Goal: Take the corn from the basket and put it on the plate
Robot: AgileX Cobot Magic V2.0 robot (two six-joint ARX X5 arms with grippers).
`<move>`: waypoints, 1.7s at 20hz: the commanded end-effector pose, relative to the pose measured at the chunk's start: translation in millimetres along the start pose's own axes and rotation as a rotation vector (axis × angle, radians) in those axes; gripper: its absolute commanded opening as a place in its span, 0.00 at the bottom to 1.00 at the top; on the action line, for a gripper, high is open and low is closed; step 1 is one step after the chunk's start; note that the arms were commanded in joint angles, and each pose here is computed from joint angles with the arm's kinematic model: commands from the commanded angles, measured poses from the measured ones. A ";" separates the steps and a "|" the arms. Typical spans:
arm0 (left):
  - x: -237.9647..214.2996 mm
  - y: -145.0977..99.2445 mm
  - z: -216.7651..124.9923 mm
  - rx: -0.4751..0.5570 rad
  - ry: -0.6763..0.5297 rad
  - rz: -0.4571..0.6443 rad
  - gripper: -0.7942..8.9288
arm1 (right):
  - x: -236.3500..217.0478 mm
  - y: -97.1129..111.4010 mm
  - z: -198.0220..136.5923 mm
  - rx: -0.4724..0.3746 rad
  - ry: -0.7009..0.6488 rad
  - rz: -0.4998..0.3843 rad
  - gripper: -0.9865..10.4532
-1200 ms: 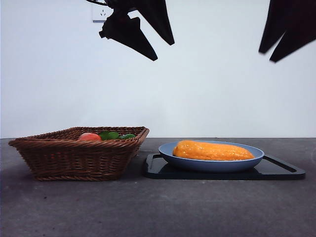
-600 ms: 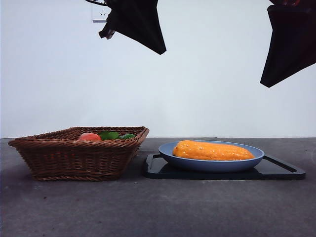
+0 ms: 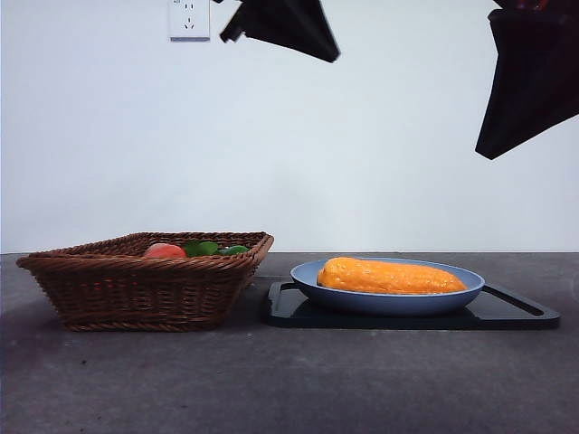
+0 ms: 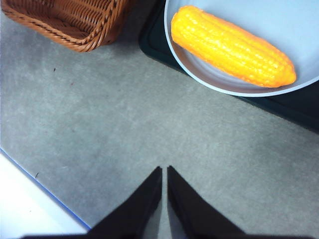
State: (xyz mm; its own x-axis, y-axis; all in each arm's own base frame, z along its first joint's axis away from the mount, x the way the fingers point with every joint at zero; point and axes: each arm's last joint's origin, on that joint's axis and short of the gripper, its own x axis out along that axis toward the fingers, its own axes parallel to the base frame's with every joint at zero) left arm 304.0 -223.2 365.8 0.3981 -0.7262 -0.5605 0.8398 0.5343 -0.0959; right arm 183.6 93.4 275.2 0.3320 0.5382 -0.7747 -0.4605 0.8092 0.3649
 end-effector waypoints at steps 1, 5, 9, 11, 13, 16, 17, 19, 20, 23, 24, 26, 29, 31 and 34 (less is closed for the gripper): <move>-30.5 10.4 11.4 0.012 -0.070 0.100 0.09 | 1.0 1.3 1.9 0.001 -0.005 0.006 0.09; -107.6 22.2 11.4 0.001 -0.191 0.240 0.09 | 1.0 1.3 1.9 0.001 -0.005 0.005 0.09; -186.9 20.9 -22.5 -0.027 -0.307 0.436 0.09 | 1.0 1.3 1.9 0.000 -0.005 0.006 0.09; -213.9 13.1 -53.3 -0.028 -0.377 0.547 0.09 | 1.0 1.3 1.9 0.001 -0.005 0.006 0.09; -229.4 1.6 -89.4 -0.016 -0.446 0.655 0.09 | 1.0 1.3 1.9 0.001 -0.005 0.006 0.09; -232.3 -15.0 -142.0 0.016 -0.525 0.778 0.09 | 1.0 1.3 1.9 0.001 -0.005 0.006 0.09; -229.8 -18.4 -155.5 0.025 -0.542 0.805 0.09 | 1.1 1.2 1.8 0.001 -0.005 0.005 0.09; -220.4 -23.8 -184.1 0.020 -0.561 0.857 0.09 | 1.0 1.3 1.9 0.001 -0.005 0.006 0.09; -214.3 -25.7 -197.7 0.013 -0.560 0.877 0.09 | 1.0 1.3 1.9 0.001 -0.005 0.006 0.09; -193.7 -31.4 -239.5 -0.038 -0.535 0.883 0.09 | 1.0 1.3 1.9 0.001 -0.005 0.006 0.09; -186.1 -32.1 -254.4 -0.065 -0.524 0.904 0.09 | 1.0 1.3 1.9 0.001 -0.005 0.006 0.09; -171.8 -32.3 -280.2 -0.100 -0.499 0.924 0.09 | 1.0 1.3 1.9 0.001 -0.005 0.006 0.09; -154.6 -32.3 -310.4 -0.141 -0.479 0.926 0.09 | 1.1 1.2 1.8 0.001 -0.004 0.006 0.09; -146.8 -32.4 -323.2 -0.153 -0.467 0.921 0.09 | 1.0 1.3 1.9 0.001 -0.005 0.006 0.09; -140.0 -32.6 -334.5 -0.167 -0.449 0.916 0.09 | 1.1 1.2 1.8 0.001 -0.004 0.006 0.09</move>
State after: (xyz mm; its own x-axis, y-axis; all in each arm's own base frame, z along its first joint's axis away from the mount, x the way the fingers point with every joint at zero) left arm 97.3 5.3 172.4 0.9876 -0.0928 -0.1264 0.1040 0.9909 0.0855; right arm 183.6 93.4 275.2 0.3322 0.5383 -0.7745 -0.4590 0.8096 0.3658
